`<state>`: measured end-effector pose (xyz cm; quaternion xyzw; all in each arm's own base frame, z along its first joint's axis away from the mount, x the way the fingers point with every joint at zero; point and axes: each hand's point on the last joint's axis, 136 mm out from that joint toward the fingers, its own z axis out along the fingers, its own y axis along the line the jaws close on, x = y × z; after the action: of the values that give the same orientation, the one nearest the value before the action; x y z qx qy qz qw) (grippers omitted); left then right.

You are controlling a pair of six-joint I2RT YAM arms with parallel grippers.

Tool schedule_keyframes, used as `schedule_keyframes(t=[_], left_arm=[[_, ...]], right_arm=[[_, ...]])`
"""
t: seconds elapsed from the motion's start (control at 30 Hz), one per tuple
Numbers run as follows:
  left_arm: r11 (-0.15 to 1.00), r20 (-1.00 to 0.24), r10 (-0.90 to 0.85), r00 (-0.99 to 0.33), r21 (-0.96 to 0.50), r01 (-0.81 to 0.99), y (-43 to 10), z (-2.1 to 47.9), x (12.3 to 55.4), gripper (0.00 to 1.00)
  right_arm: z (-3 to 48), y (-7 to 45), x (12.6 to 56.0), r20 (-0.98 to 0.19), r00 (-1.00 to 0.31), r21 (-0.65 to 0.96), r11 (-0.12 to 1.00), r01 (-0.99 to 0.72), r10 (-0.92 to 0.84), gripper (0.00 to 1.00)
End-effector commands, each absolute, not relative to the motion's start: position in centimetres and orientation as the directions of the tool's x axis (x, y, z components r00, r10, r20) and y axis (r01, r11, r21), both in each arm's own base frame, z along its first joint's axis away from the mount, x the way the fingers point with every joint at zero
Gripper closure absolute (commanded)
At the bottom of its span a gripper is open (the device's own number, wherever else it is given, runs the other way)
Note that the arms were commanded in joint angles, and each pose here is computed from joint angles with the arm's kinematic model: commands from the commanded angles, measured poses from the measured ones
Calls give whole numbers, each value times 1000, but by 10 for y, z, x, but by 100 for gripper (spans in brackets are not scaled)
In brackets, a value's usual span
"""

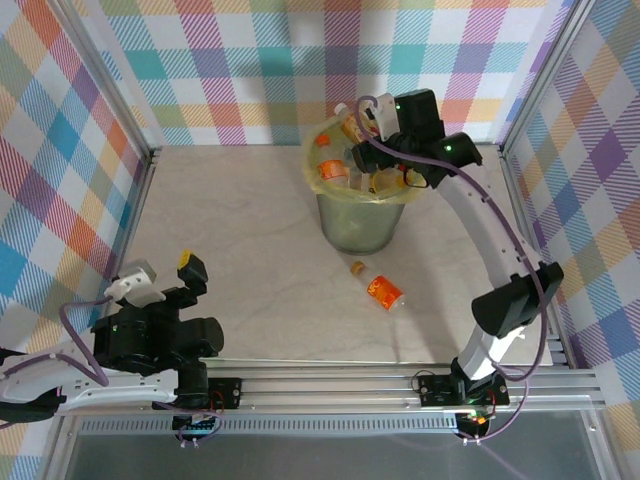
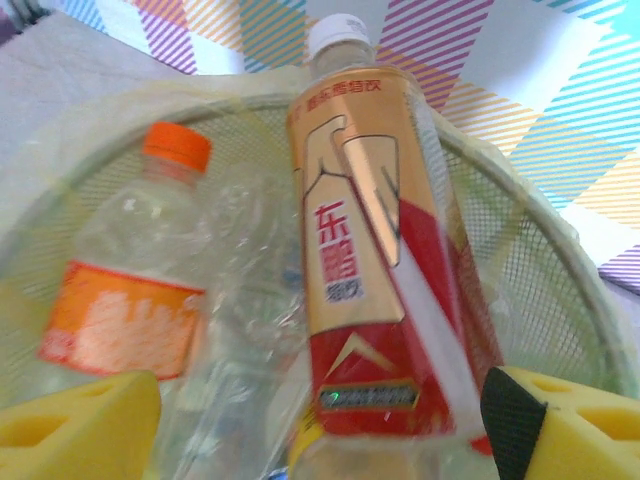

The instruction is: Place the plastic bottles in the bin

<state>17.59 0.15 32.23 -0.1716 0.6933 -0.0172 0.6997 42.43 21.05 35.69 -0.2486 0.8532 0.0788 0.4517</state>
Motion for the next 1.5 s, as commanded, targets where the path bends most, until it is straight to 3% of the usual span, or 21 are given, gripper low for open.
schedule_keyframes(t=[0.0,0.33,0.6,1.07,1.47], left_arm=[[937,-947,-221,232,-273,-220,9,353,172,0],[936,-948,-214,234,-268,-230,7,349,173,0],[937,-949,-213,233,-266,-227,1,344,175,0],[932,-947,-214,238,-271,-240,1,342,175,0],[925,-941,-234,244,-293,-241,6,339,174,0]], right_arm=[[364,216,379,-805,-520,5,873,-488,-286,15],[296,220,268,-702,-647,90,864,-496,-298,13],[214,209,217,-521,-760,77,865,-496,-390,6],[109,193,223,-260,-862,-57,898,-436,-435,0],[59,188,238,-163,-889,-46,903,-427,-429,0]])
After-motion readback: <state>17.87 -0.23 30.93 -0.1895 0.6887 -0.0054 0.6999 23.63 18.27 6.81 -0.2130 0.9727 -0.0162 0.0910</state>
